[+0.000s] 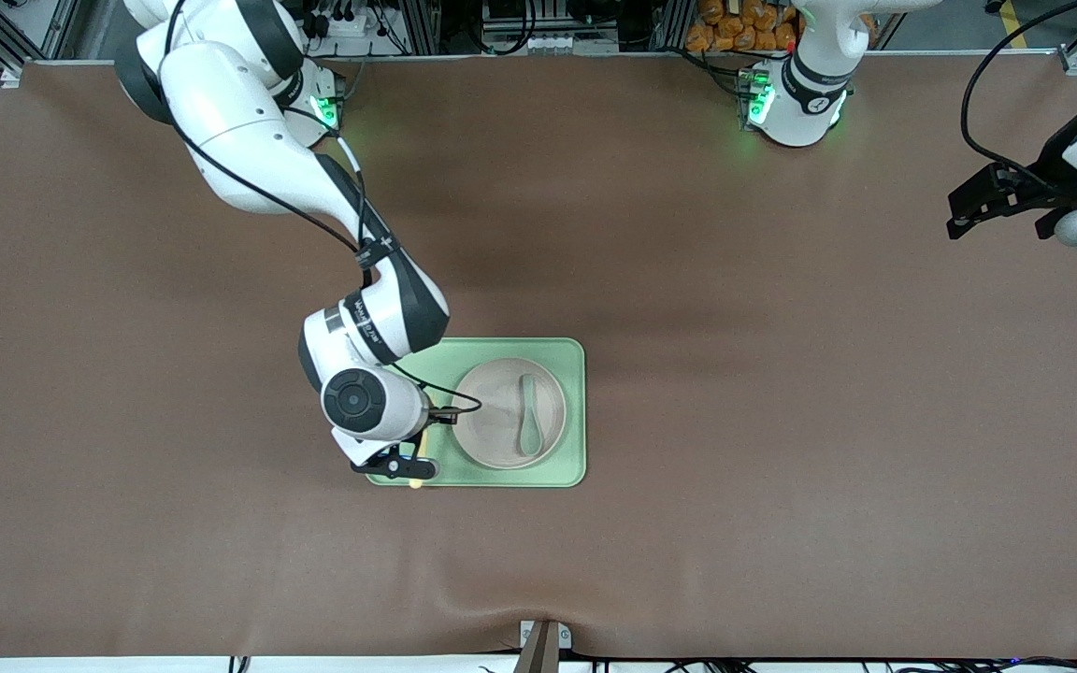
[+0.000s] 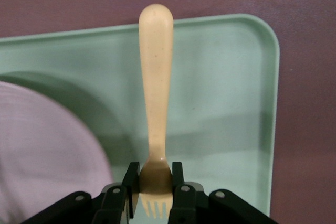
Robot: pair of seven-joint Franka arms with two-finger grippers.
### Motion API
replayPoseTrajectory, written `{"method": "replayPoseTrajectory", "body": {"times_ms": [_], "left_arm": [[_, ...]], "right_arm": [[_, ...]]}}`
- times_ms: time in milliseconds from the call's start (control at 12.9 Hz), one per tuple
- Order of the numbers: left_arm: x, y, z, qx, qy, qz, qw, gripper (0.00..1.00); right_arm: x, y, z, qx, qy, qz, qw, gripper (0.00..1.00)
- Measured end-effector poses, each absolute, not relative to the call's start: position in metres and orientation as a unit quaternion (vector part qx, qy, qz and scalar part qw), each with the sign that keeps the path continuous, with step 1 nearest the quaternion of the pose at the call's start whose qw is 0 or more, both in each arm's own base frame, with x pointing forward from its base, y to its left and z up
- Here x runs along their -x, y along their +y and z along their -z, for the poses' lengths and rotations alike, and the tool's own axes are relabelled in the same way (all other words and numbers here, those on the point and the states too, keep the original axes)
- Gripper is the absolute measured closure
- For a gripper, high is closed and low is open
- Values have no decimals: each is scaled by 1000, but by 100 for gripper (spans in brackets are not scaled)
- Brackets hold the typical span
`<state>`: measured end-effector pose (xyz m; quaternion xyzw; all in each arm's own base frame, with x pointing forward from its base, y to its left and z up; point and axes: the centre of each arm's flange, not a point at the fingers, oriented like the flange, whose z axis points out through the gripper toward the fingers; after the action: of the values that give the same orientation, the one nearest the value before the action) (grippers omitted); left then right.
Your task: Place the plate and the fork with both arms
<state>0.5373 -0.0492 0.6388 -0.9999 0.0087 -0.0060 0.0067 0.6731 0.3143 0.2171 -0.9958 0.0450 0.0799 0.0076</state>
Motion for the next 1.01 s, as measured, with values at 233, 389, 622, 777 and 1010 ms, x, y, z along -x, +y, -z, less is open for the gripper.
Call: {"method": "replayPoseTrajectory", "body": {"times_ms": [233, 389, 622, 777, 1010], "left_arm": [[-539, -50, -633, 1000, 10, 6, 7, 0], [-541, -51, -631, 1000, 11, 5, 6, 0], [-544, -52, -623, 1000, 13, 1, 6, 0], [-546, -53, -621, 1000, 13, 1, 6, 0], [-546, -54, -620, 1000, 14, 1, 6, 0]], "right_arm": [[-658, 300, -193, 997, 41, -69, 12, 71], [-651, 299, -185, 997, 41, -71, 11, 71], [-653, 297, -209, 997, 41, -71, 10, 42], [-662, 289, -260, 996, 46, -78, 6, 20], [-685, 229, -358, 995, 58, -81, 10, 0]]}}
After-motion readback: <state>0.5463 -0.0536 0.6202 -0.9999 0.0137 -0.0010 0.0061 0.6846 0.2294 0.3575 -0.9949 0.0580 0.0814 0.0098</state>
